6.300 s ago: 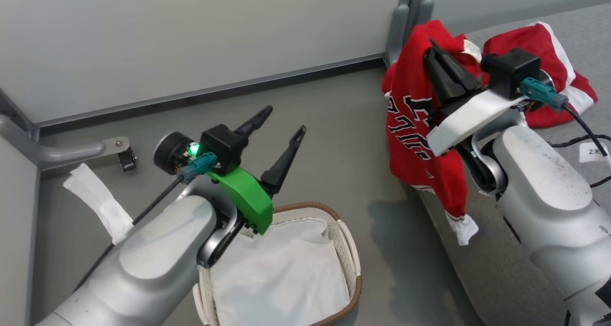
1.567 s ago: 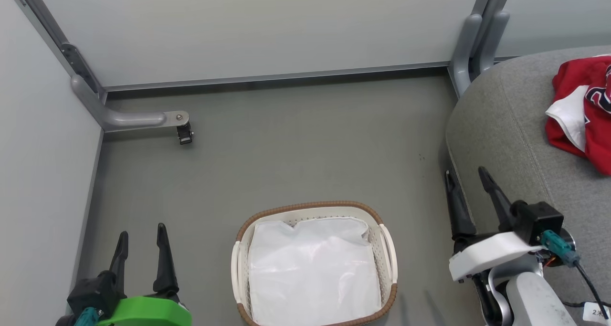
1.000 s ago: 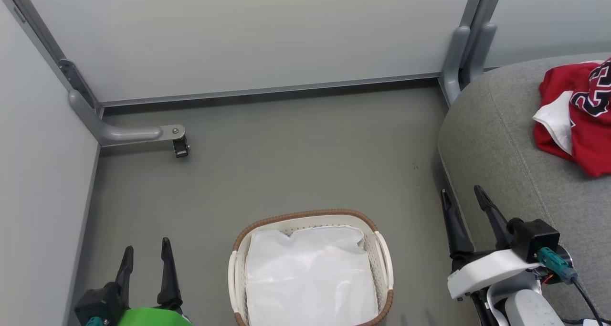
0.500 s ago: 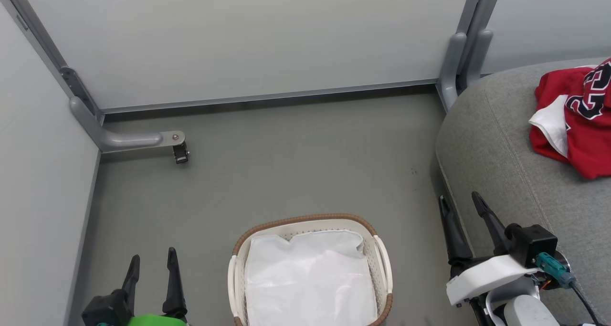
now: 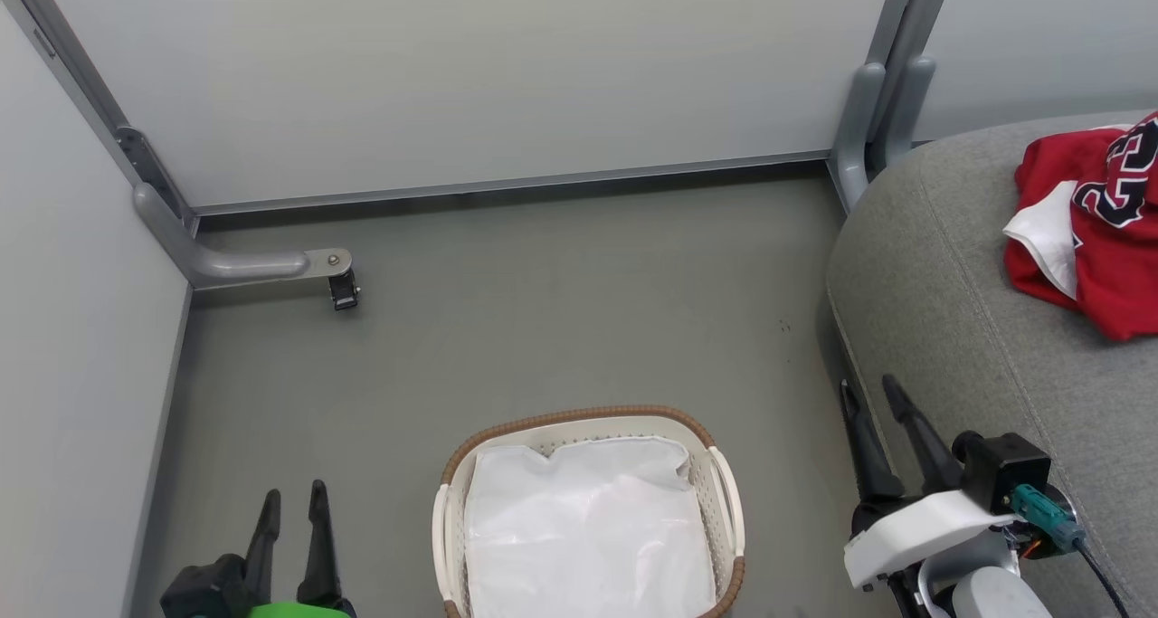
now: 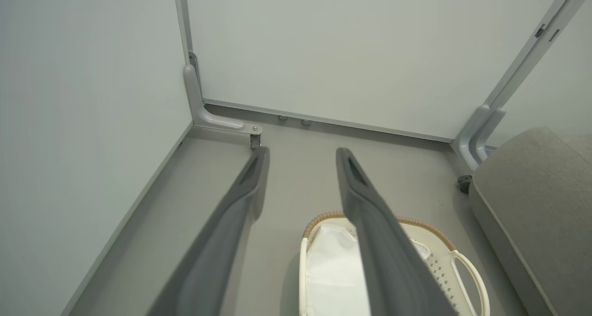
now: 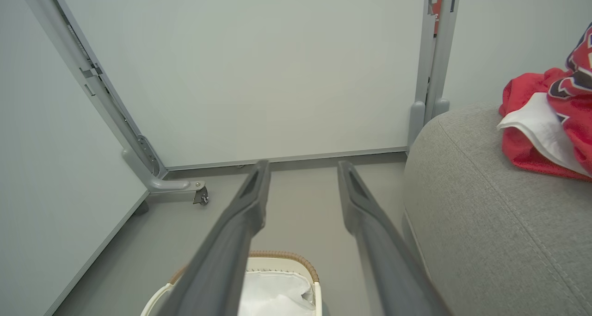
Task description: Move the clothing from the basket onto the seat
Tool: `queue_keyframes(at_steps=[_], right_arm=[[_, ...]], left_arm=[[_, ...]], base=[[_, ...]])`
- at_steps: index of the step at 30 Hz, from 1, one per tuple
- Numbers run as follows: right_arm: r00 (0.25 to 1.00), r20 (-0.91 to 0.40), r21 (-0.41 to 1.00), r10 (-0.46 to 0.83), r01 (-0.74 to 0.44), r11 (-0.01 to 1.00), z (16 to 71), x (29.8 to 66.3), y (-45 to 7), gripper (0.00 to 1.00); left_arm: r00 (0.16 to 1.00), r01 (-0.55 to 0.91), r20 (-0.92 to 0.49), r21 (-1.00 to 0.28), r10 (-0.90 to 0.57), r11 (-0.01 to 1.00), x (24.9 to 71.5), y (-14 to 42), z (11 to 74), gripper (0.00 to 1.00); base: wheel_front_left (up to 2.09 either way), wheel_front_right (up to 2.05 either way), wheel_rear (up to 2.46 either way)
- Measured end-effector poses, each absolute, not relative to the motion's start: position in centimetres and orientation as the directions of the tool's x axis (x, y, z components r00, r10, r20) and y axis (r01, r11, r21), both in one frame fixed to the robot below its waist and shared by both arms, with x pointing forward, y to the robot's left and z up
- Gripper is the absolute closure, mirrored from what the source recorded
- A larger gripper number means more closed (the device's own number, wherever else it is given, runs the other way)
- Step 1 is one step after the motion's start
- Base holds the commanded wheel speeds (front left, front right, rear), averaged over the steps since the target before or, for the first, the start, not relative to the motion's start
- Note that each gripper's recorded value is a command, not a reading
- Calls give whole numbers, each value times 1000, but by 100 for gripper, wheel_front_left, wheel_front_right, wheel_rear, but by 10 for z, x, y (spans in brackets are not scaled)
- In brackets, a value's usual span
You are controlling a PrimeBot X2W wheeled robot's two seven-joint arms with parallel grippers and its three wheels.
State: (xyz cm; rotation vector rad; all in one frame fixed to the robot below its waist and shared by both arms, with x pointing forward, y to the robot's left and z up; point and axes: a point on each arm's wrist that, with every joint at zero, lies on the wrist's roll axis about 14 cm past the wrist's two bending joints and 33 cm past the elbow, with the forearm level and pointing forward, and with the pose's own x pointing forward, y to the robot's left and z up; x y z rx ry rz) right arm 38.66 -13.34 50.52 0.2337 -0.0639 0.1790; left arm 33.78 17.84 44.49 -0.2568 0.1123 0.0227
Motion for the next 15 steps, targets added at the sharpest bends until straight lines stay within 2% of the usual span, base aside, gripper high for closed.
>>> queue_keyframes(at_steps=[4,15], right_arm=[[985,31,235,167,-169,957,488,380,-134,100],[994,-5,414,113,-100,905,483,380,-146,100]], left_arm=[[989,-48,-150,-251,10,967,334,179,434,100],[979,-125,-200,-409,45,904,334,187,428,100]], base=[[0,0,0],[0,0,0]])
